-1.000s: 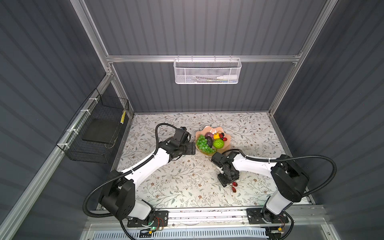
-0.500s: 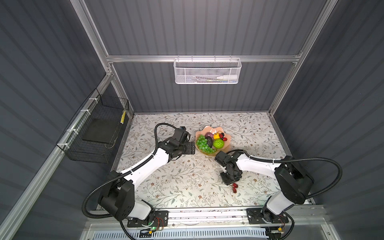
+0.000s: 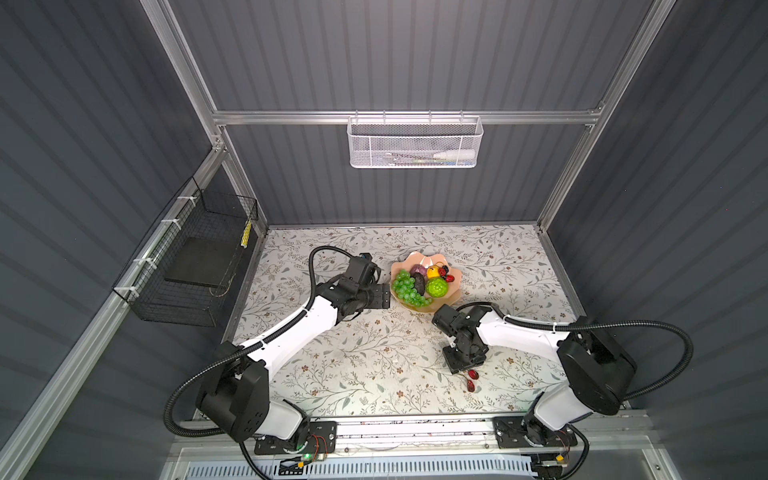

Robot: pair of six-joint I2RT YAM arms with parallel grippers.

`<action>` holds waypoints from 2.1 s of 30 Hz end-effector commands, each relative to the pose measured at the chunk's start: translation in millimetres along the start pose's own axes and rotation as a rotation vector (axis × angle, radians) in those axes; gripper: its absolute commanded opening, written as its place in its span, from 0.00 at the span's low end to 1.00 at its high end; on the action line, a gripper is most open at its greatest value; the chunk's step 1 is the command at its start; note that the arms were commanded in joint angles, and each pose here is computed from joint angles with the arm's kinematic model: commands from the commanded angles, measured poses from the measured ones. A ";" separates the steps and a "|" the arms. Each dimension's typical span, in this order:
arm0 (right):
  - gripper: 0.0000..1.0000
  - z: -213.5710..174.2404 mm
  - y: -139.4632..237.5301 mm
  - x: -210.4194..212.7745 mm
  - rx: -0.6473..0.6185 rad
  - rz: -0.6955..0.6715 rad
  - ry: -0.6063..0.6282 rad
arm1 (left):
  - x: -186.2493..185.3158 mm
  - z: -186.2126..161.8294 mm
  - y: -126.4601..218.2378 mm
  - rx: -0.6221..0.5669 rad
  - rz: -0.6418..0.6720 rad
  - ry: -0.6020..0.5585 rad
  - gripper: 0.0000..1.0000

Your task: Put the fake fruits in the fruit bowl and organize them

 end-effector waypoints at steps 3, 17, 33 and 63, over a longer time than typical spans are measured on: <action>0.60 -14.4 7.6 -3.2 0.032 -0.011 0.025 | 4.3 -0.3 3.4 -0.009 0.005 0.015 0.86; 0.60 -23.7 -14.2 6.8 0.166 -0.061 0.066 | 6.7 -1.2 8.1 -0.021 0.013 0.011 0.86; 0.31 -17.2 -16.4 3.8 0.143 -0.078 0.041 | 5.8 -0.4 6.3 -0.021 0.005 0.021 0.87; 0.03 47.5 107.4 -42.2 -0.441 0.054 -0.096 | 16.1 7.3 17.8 -0.084 0.093 0.046 0.86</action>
Point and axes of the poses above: each gripper's point midway between its finger pads, its own y axis back along the fingers, its own x axis along the line the jaws close on, z = x × y, the point moved 6 cm from there along y, back along the fingers, and after that the axes turned 5 degrees about y, right-handed, at the moved point
